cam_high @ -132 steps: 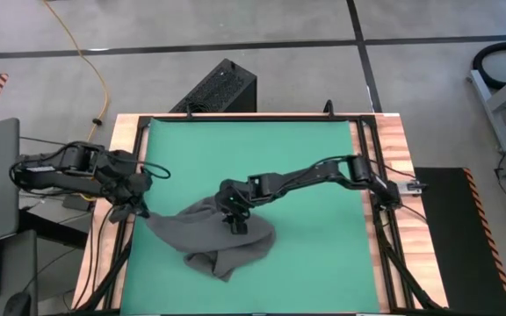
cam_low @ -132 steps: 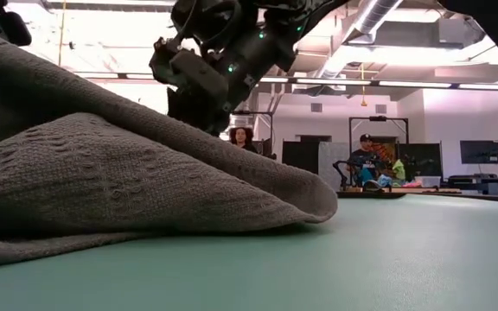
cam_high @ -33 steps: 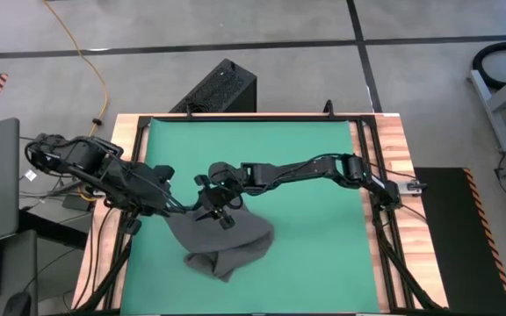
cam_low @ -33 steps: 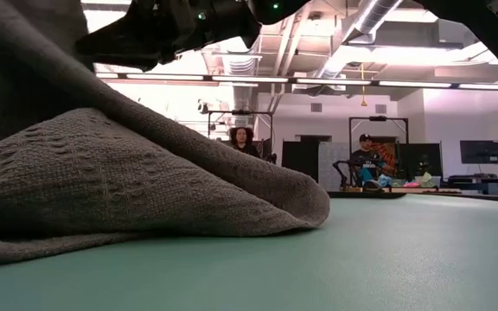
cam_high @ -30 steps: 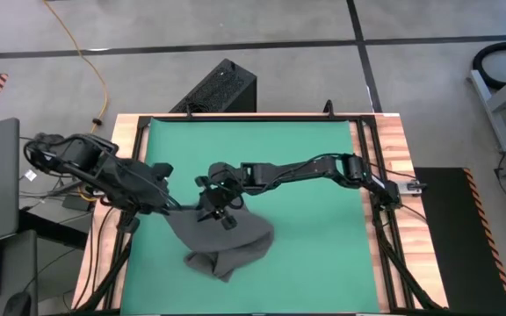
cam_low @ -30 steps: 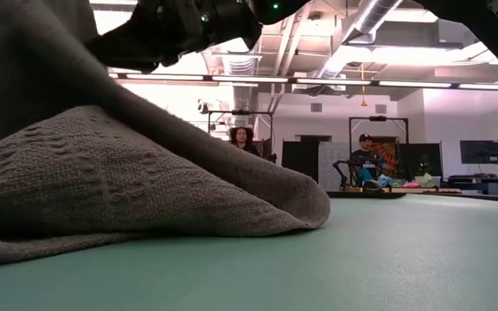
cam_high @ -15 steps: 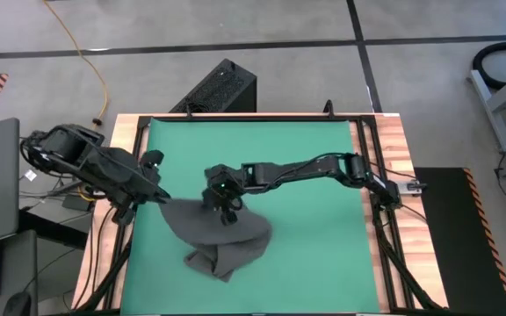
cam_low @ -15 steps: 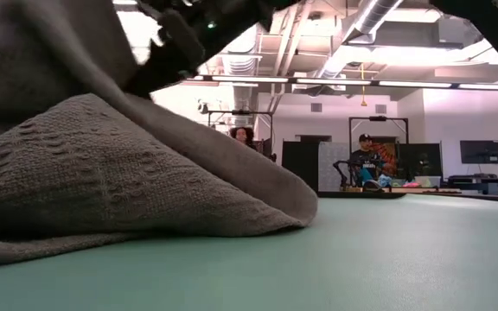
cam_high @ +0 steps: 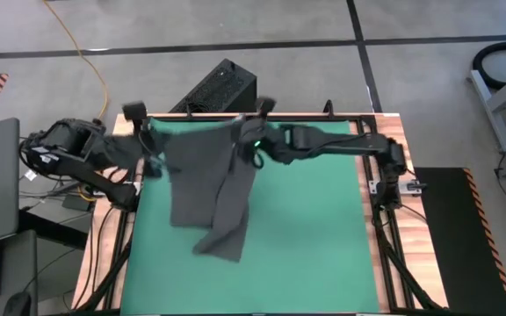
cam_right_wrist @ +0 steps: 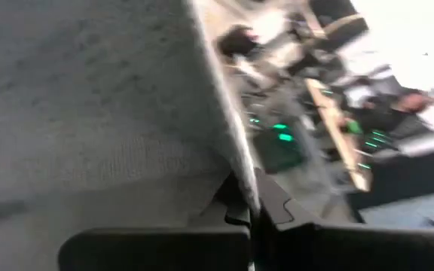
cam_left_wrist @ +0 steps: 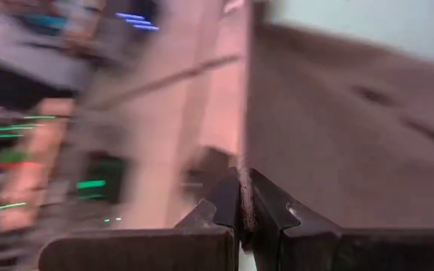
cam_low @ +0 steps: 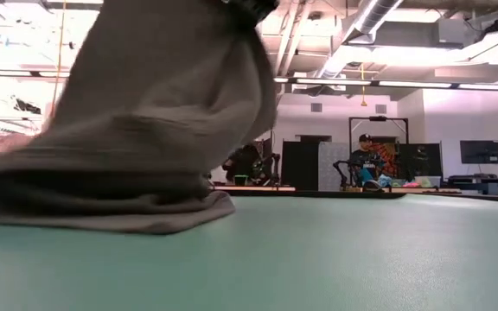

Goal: Roll towel
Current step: Fold the gray towel

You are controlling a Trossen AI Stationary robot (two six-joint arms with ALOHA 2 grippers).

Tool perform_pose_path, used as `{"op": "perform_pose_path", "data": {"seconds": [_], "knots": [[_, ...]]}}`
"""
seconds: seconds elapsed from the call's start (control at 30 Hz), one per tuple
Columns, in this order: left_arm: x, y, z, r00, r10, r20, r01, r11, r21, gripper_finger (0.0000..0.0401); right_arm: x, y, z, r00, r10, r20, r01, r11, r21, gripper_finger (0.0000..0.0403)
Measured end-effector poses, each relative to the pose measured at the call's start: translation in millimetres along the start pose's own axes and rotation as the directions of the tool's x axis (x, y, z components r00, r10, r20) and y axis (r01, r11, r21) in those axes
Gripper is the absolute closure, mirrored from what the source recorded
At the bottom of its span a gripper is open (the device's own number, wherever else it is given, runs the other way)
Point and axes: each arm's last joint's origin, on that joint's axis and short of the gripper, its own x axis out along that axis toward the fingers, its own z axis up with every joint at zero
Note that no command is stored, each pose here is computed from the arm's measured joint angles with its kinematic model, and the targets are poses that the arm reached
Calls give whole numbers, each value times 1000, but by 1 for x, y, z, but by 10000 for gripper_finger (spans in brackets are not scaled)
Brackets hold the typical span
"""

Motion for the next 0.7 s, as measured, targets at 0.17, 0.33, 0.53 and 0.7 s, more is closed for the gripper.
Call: {"op": "perform_pose_path", "data": {"seconds": [0.17, 0.33, 0.53, 0.7], "knots": [[12, 28, 23, 976, 198, 94, -211, 964, 161, 401, -18, -60, 1, 984, -174, 31, 172, 984, 54, 394], [15, 61, 39, 900, 396, 181, -431, 868, 247, 401, -38, -106, 8, 930, -361, 67, 363, 932, -11, 394], [13, 70, 41, 873, 437, 217, -480, 850, 217, 401, -75, -107, 17, 919, -387, 78, 389, 921, -15, 394], [11, 37, 25, 963, 238, 127, -268, 899, 347, 401, -98, -47, 17, 962, -274, 19, 274, 957, -91, 394]]}}
